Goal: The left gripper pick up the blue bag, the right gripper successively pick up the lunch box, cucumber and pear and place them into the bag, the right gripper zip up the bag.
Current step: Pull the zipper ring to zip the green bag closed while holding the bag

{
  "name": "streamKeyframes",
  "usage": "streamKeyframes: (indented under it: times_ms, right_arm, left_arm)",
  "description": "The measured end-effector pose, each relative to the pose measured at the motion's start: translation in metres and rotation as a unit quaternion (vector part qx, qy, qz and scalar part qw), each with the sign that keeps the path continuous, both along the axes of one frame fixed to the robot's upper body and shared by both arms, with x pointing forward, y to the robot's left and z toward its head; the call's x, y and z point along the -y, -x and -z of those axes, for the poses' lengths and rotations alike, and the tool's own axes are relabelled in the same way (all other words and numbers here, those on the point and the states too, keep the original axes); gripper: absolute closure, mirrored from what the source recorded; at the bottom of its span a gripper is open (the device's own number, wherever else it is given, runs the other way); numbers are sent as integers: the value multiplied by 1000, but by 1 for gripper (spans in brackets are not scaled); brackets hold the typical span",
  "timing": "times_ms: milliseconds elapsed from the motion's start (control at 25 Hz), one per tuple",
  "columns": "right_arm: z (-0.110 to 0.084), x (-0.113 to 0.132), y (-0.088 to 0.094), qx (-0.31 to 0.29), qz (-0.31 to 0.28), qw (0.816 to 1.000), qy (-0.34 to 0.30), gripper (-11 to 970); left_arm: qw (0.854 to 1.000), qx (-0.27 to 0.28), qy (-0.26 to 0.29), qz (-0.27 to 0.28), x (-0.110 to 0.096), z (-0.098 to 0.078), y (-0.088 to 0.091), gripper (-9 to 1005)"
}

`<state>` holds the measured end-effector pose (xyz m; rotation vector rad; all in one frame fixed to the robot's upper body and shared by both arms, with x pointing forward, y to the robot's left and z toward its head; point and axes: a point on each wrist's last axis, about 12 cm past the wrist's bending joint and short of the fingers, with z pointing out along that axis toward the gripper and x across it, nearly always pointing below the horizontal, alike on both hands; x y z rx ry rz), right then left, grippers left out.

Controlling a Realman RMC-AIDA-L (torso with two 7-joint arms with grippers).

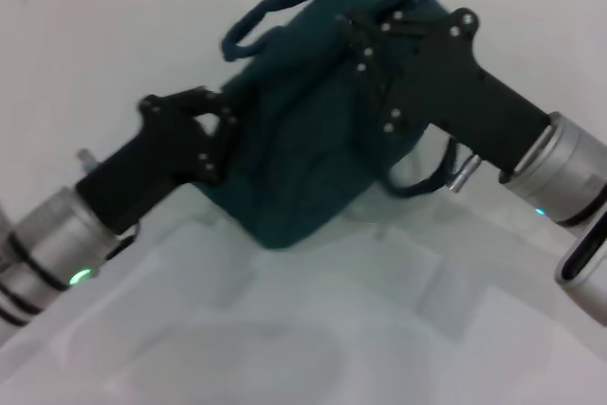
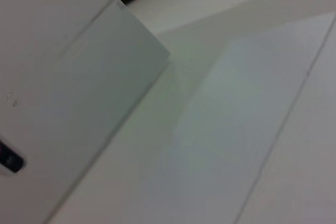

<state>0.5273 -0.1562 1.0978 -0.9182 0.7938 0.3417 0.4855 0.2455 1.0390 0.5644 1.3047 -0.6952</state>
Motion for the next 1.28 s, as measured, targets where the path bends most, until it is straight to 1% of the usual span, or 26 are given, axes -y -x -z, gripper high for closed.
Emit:
streamKeyframes:
  times_ms: [40,200,320,520,640,760,880,1080,1160,1280]
  right_arm:
    - [-3,-8,3,0,-14,1000,-5,928]
    - [-4,-10,3,-2,-12,1000,-9,926]
    - [-5,-5,0,-8,7,1000,-21,924]
    - [1,13,-10,-31,61,997,-34,919]
    - [2,19,-14,-52,76,995,-47,917]
    - [3,21,-17,-86,71,992,-64,914]
    - [4,22,-10,-94,50,992,-72,911]
    - [10,23,1,-88,25,994,-59,821]
    - [13,20,2,-98,18,994,-50,786]
    - [18,16,0,-128,13,991,-38,732]
  left_arm:
    - [1000,2,2,-11,-5,0,3,948]
    - [999,2,11,-45,-17,3,12,949]
    - [999,-3,10,-52,-19,5,15,949]
    - [998,-8,7,-58,-20,7,15,949]
    - [998,-7,6,-58,-20,7,14,950]
    - [998,-6,0,-60,-20,7,12,950]
    - [998,-2,-9,-62,-20,7,10,950]
    - [998,0,-19,-60,-16,5,2,951]
    - [998,1,-21,-57,-14,4,-1,951]
    - [998,1,-25,-55,-12,4,-6,951]
